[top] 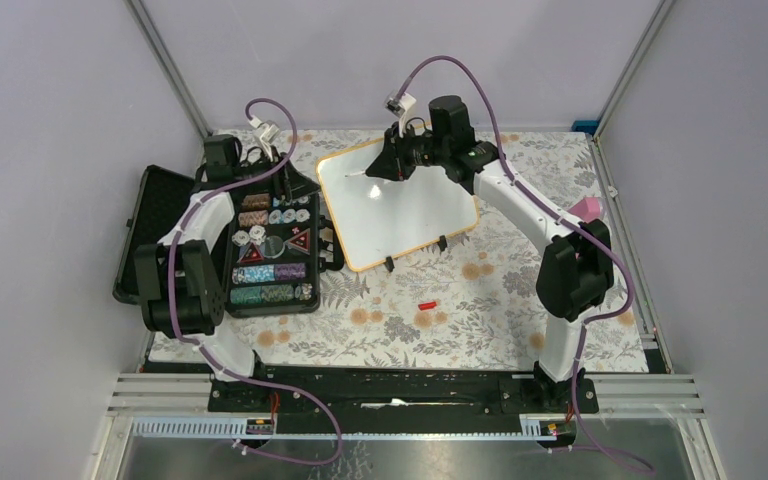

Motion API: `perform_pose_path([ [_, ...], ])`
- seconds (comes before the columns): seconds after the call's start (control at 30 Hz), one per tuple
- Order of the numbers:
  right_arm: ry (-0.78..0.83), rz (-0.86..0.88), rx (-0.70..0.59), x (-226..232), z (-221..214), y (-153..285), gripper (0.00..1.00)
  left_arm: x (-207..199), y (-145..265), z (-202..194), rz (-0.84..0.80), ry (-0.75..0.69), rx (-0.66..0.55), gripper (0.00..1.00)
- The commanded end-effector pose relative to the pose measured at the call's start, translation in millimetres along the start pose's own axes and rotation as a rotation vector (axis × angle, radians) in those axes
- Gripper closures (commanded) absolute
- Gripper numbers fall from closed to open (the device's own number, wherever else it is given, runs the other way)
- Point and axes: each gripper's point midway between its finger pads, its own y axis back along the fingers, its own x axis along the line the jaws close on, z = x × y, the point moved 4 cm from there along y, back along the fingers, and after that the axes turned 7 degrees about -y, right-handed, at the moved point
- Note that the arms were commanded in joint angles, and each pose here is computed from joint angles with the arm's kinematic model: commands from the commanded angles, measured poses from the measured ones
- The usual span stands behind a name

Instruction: Write a sentence on the whiteboard

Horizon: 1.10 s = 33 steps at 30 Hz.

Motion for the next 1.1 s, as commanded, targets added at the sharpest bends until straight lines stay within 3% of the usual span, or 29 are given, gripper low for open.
perform_pose_path([
  [0.0,0.089,-0.008,-0.072,7,24,1,1.0,-12,-6,27,-0.087,-0.08,-0.091,0.49],
  [0.17,0.086,-0.007,-0.055,9,24,2,1.0,-26,-17,21,-0.131,-0.077,-0.085,0.54],
  [0.4,0.063,0.029,-0.02,22,21,11,1.0,-37,-17,8,-0.142,-0.053,-0.069,0.9],
  [0.53,0.052,0.039,-0.006,26,13,17,1.0,-44,-12,-3,-0.141,-0.045,-0.058,0.99],
  [0.9,-0.02,0.115,-0.002,43,12,21,1.0,-39,-17,-4,-0.083,0.092,-0.047,1.0],
  [1.07,-0.017,0.141,0.004,52,17,29,1.0,-34,-28,-16,-0.118,0.173,0.071,1.0],
])
